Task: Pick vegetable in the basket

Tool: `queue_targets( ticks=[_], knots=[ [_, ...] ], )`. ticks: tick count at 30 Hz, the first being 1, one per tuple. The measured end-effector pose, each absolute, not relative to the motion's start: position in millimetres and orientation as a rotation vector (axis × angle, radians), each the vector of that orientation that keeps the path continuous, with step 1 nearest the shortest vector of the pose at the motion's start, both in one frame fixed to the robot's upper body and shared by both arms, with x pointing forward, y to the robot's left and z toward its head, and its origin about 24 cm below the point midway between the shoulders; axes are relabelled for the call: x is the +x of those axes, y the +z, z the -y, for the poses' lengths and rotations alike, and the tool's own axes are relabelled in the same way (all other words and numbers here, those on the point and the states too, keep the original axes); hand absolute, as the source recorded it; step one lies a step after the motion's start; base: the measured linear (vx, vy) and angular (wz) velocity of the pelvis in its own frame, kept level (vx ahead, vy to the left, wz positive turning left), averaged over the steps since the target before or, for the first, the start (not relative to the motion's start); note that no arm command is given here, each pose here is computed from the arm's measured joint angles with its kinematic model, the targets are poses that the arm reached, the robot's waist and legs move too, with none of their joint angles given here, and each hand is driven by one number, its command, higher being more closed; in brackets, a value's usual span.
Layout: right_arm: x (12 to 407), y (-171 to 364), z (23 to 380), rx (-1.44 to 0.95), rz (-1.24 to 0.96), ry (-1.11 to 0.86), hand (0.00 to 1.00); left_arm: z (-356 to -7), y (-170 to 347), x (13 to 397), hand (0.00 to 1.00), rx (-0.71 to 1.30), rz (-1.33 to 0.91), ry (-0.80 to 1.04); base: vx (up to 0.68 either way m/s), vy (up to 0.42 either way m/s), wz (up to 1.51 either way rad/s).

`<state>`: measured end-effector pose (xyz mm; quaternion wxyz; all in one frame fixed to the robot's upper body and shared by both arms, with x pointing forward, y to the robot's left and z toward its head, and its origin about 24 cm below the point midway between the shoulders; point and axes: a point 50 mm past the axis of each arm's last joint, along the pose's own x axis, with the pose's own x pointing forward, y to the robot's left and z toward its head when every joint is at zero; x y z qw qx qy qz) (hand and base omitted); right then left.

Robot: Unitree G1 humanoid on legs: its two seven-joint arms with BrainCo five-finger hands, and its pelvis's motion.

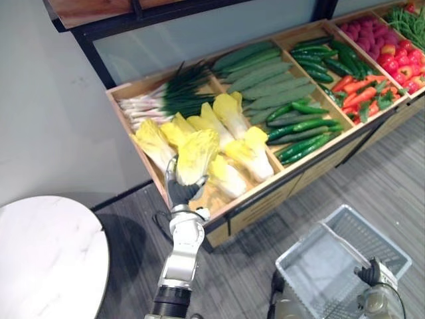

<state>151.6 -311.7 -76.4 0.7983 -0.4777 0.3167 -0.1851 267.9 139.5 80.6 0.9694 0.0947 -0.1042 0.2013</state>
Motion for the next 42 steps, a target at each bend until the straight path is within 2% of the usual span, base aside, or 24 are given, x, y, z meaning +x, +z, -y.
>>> queue_targets(
  ticks=[6,11,17,25,42],
  knots=[
    [149.5,-67.9,323.9,-1.051,-0.678,-0.393,1.0,-118.5,108.8,260.9,1.0,0.171,0.364,0.259,-0.01,-0.018,-0.06],
    [165.7,-37.2,339.8,-1.121,-0.572,-0.391,1.0,-84.8,119.2,248.3,1.0,0.171,0.46,-0.006,0.01,-0.013,-0.22],
    [189.0,-7.1,341.3,-1.161,-0.438,-0.397,1.0,-51.2,117.1,236.2,1.0,0.165,0.477,-0.266,-0.01,-0.016,-0.14],
    [211.1,26.2,328.0,-1.107,-0.264,-0.39,1.0,-16.4,105.4,236.7,1.0,0.191,0.443,-0.499,-0.01,-0.007,-0.18],
    [223.1,52.4,305.7,-0.946,-0.108,-0.328,1.0,21.2,69.0,243.8,1.0,0.391,0.346,-0.685,0.01,-0.007,-0.04]
  ],
)
